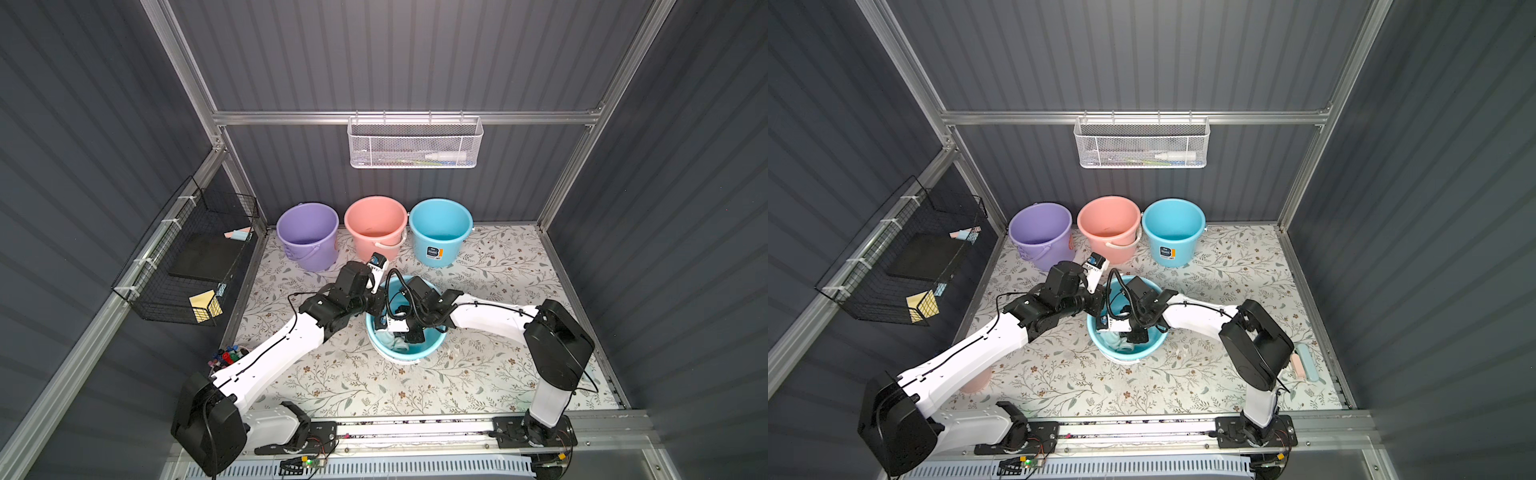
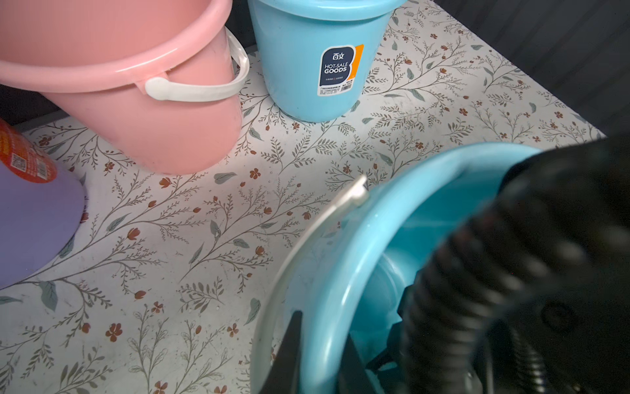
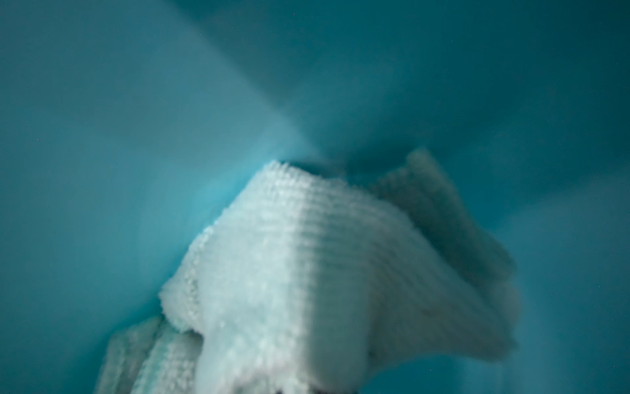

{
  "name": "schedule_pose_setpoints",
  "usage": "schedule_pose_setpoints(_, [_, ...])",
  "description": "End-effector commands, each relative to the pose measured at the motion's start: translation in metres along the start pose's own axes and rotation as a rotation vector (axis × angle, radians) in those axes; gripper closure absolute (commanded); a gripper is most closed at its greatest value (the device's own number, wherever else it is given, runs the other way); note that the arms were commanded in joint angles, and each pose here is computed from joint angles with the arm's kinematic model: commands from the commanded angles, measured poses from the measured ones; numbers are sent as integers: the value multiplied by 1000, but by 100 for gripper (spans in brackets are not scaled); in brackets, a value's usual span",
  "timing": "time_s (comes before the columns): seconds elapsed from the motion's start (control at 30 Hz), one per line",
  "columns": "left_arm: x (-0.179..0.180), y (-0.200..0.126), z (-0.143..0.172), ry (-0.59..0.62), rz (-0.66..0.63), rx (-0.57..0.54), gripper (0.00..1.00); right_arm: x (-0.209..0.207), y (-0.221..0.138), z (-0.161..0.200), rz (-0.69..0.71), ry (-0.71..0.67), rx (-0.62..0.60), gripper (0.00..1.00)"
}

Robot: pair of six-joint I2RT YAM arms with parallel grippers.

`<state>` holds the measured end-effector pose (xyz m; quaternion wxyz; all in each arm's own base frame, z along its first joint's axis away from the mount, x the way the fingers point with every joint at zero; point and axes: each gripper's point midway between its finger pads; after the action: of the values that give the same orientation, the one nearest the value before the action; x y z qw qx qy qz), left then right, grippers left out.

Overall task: Wipe the inside of the bucket with a cloth
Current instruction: Wipe the dirt from the inside of the bucket.

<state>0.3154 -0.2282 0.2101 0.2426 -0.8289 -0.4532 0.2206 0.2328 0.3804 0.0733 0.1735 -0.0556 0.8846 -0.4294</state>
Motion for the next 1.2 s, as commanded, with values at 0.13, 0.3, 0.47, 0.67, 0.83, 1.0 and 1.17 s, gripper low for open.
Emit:
schedule_pose_setpoints(0.13, [-16,3,-23,-6,70,-87,100,-68,4,-43,398,-131,-172,100])
schedule_pose_setpoints(0.3, [-18,1,-25,-4,81,-88,100,-96,1,-40,604,-209,-94,100])
schedule_pose_setpoints(0.47, [-19,-1,-23,-5,85,-82,100,-119,-17,-33,771,-221,-18,100])
schedule_pose_setpoints(0.67, [-17,-3,-20,-11,73,-78,100,-135,-35,-6,863,-260,214,100])
schedule_pose_setpoints(0.83, [-12,-5,-22,-14,42,-84,100,-112,-42,27,701,-291,423,100])
schedule_pose_setpoints(1.0, [-8,-3,-21,-15,23,-77,100,-72,-52,55,464,-260,570,100])
schedule_pose_setpoints(1.17, [-8,-2,-20,-15,22,-75,100,-18,-62,80,159,-178,679,100])
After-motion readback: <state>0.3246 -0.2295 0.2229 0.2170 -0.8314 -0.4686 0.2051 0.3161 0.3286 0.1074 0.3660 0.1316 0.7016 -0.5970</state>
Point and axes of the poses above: each gripper's point midway between its finger pads, its own y axis out along the fingers, its own x axis along the line the jaws close on, z = x × y, and after that the axes turned 5 degrees about -y, right-handed
